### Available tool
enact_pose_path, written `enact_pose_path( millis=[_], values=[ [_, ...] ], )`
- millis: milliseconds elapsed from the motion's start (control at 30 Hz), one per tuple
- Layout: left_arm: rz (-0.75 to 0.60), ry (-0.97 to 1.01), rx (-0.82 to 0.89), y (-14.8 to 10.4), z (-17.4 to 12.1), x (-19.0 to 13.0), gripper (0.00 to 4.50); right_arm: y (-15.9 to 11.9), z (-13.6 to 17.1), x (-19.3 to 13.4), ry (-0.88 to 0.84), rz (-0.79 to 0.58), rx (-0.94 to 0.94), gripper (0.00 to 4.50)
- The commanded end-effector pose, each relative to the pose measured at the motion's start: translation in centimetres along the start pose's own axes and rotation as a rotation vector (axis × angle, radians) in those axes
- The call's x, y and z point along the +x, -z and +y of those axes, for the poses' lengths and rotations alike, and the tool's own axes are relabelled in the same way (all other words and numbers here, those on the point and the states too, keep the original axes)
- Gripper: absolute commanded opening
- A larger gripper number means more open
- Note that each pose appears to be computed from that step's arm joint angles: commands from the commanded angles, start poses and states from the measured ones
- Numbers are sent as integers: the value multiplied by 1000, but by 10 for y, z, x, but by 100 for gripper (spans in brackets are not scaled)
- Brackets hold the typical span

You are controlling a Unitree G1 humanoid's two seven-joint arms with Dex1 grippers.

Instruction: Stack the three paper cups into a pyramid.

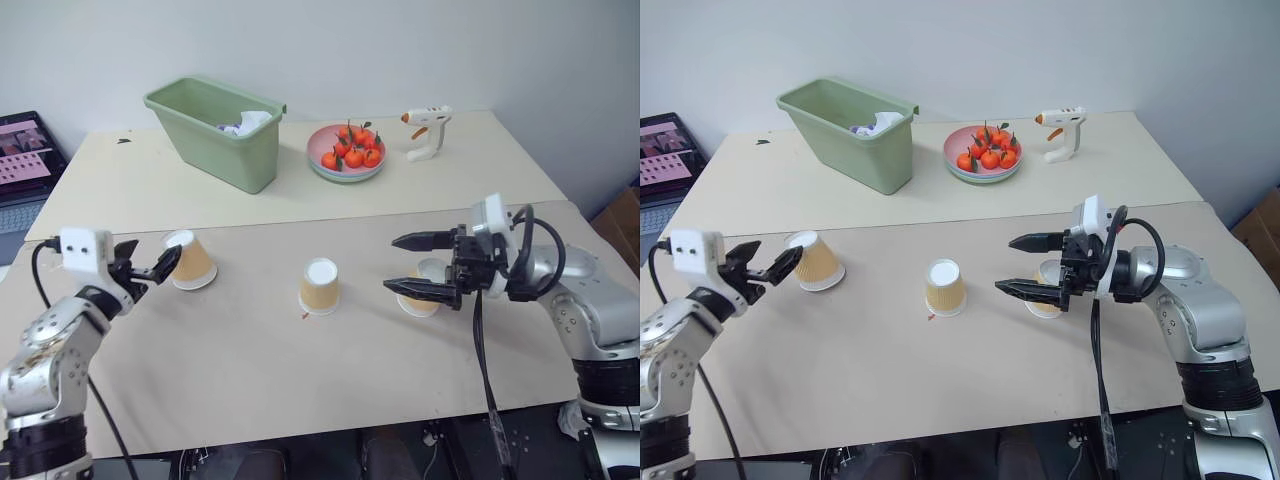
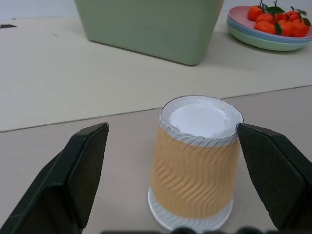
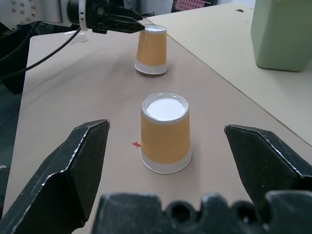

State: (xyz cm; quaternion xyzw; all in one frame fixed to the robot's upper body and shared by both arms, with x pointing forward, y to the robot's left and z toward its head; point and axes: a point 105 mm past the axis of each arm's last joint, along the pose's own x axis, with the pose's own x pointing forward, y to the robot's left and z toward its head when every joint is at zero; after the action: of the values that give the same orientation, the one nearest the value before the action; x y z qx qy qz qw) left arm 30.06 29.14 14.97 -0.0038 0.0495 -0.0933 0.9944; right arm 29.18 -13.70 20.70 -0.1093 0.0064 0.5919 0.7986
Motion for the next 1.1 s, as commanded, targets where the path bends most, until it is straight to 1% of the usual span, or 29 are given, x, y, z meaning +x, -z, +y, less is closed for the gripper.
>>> enact_pose_path(
  millis=[33, 133, 267, 400, 567, 800, 967, 1100],
  values=[
    [-19, 101, 34, -13, -20, -12, 445, -16, -1, -3, -5, -29, -45, 450],
    [-12, 141, 33, -12, -31, -15, 445, -17, -3, 0, -16, -38, -50, 450],
    [-28, 153, 16, -14, -41, -10, 445, -17, -3, 4, -29, -42, -51, 450],
    [-46, 173, 29, -22, -50, -9, 445, -17, -2, 6, -38, -44, -52, 450],
    [-40, 116, 30, -24, -33, -14, 445, -16, -2, 2, -27, -40, -49, 450],
    [-31, 33, -5, -16, -11, -16, 445, -14, -2, 2, -24, -34, -47, 450],
    [-27, 14, 3, -15, -3, -18, 445, -15, -2, 1, -20, -35, -48, 450],
    [-18, 20, 19, -12, -4, -11, 445, -17, -2, 2, -22, -38, -53, 450]
  ],
)
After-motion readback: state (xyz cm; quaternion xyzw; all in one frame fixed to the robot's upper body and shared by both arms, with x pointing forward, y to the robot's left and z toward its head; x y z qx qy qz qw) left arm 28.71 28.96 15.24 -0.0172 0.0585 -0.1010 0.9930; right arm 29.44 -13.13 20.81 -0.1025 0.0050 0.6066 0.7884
